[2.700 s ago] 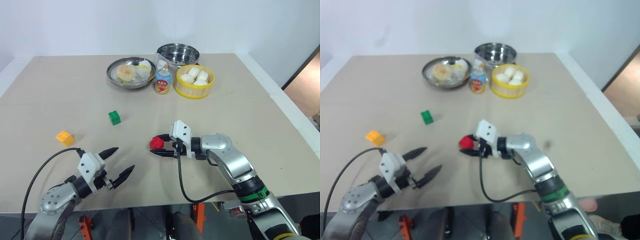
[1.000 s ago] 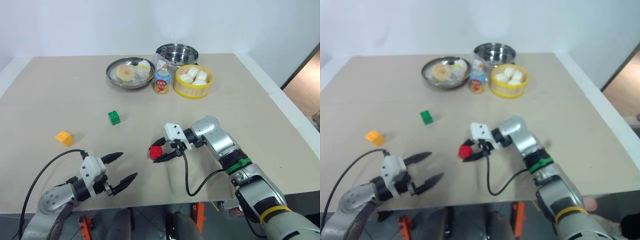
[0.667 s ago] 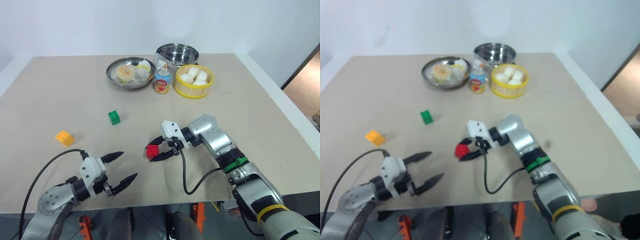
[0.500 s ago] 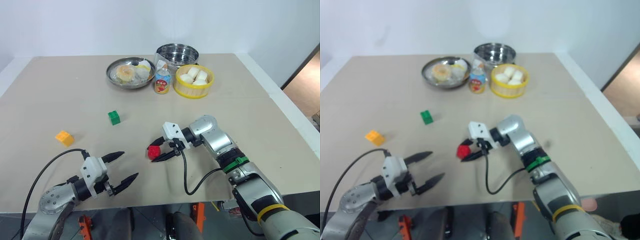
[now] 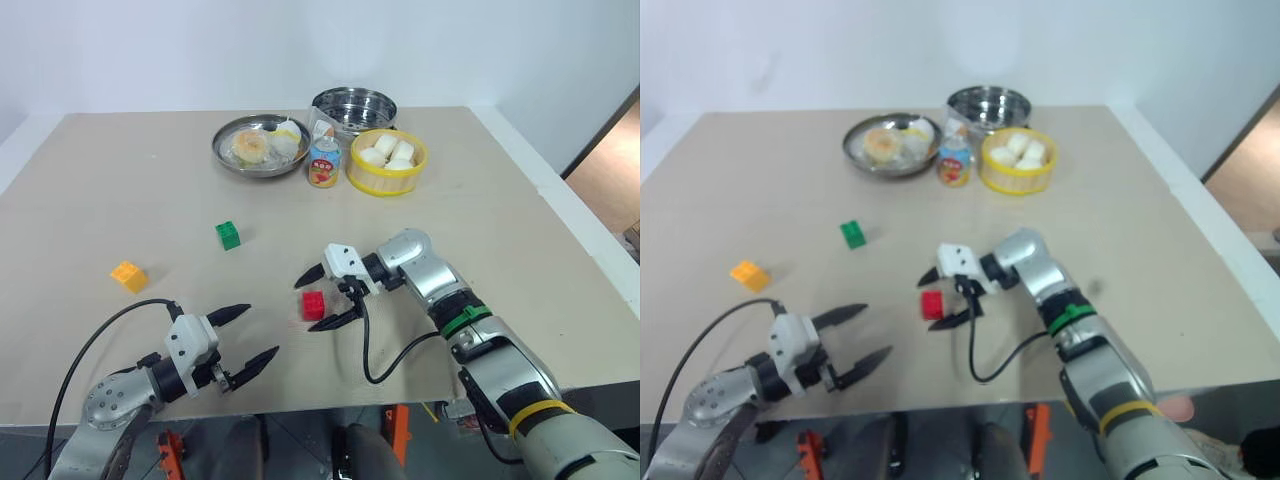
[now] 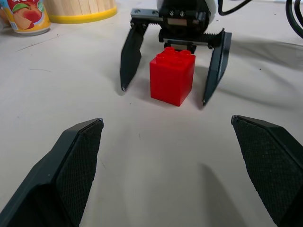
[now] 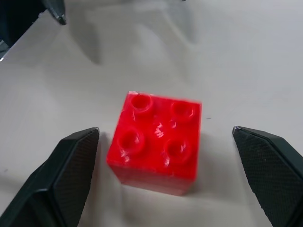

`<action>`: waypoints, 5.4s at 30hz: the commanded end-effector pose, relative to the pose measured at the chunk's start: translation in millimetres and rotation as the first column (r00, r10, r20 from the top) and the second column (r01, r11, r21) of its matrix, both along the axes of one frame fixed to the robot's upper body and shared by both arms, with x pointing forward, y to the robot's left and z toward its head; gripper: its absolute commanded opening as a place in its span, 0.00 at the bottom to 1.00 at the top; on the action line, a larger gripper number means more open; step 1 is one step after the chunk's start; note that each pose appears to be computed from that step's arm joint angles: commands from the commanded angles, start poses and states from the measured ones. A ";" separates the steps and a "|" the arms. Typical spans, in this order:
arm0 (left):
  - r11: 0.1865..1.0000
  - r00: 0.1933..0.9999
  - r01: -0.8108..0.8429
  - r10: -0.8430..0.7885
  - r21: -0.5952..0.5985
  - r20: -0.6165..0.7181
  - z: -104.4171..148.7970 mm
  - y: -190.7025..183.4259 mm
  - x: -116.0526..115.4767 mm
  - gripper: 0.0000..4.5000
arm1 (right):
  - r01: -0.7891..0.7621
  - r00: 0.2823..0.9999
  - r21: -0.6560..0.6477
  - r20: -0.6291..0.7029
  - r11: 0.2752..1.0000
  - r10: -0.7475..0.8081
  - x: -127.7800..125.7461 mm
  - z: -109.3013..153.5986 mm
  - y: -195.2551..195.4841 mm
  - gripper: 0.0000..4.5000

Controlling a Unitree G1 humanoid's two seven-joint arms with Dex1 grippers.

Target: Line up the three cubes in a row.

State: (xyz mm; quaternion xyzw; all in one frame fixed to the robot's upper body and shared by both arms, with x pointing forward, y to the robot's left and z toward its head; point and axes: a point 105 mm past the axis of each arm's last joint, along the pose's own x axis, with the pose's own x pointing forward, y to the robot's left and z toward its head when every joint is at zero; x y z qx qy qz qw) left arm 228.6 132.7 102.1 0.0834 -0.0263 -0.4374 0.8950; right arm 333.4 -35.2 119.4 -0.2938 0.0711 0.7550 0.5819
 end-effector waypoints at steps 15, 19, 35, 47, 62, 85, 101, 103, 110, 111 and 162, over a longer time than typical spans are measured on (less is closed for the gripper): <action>1.000 1.000 0.001 -0.001 0.026 0.031 5.2 6.4 2.6 1.00 | 0.073 0.997 0.258 -0.048 0.963 -0.063 -46.8 62.9 1.0 1.00; 1.000 1.000 -0.001 0.000 0.024 0.031 5.0 5.6 3.5 1.00 | 0.159 0.986 0.347 -0.101 0.924 -0.132 -56.0 76.7 2.2 1.00; 0.996 0.994 -0.087 0.088 -0.017 0.063 15.6 13.1 13.4 1.00 | 0.321 0.946 0.499 -0.126 0.805 -0.299 -62.4 80.7 9.1 1.00; 0.864 0.861 -0.483 0.498 -0.139 0.104 36.5 59.3 34.8 1.00 | 0.391 0.900 0.545 -0.056 0.742 -0.433 -56.2 77.2 3.4 1.00; 0.742 0.743 -0.644 0.665 -0.186 0.078 39.6 89.4 33.8 1.00 | 0.472 0.868 0.452 -0.087 0.757 -0.489 -49.2 56.3 -4.6 1.00; 0.790 0.803 -0.595 0.594 -0.150 -0.050 25.2 58.9 102.2 1.00 | 0.486 0.843 0.456 -0.020 0.745 -0.537 -45.5 55.1 -12.7 1.00; 0.770 0.779 -0.626 0.625 -0.122 -0.051 25.2 48.6 137.8 1.00 | 0.509 0.822 0.463 -0.010 0.726 -0.570 -42.3 54.7 -14.6 1.00; 0.774 0.782 -0.622 0.621 -0.120 -0.048 24.9 47.9 139.5 1.00 | 0.512 0.819 0.466 -0.009 0.722 -0.574 -41.8 55.1 -14.8 1.00; 0.773 0.781 -0.623 0.623 -0.117 -0.045 24.7 48.7 146.3 1.00 | 0.522 0.817 0.482 -0.044 0.704 -0.575 -40.9 57.3 -14.0 1.00; 0.772 0.781 -0.624 0.623 -0.120 -0.044 25.2 48.9 147.3 1.00 | 0.522 0.817 0.484 -0.048 0.702 -0.574 -41.0 57.5 -13.9 1.00; 0.817 0.824 -0.565 0.567 -0.112 -0.023 25.6 41.9 168.5 0.44 | 0.546 0.796 0.457 -0.024 0.702 -0.604 -39.9 44.3 -16.7 1.00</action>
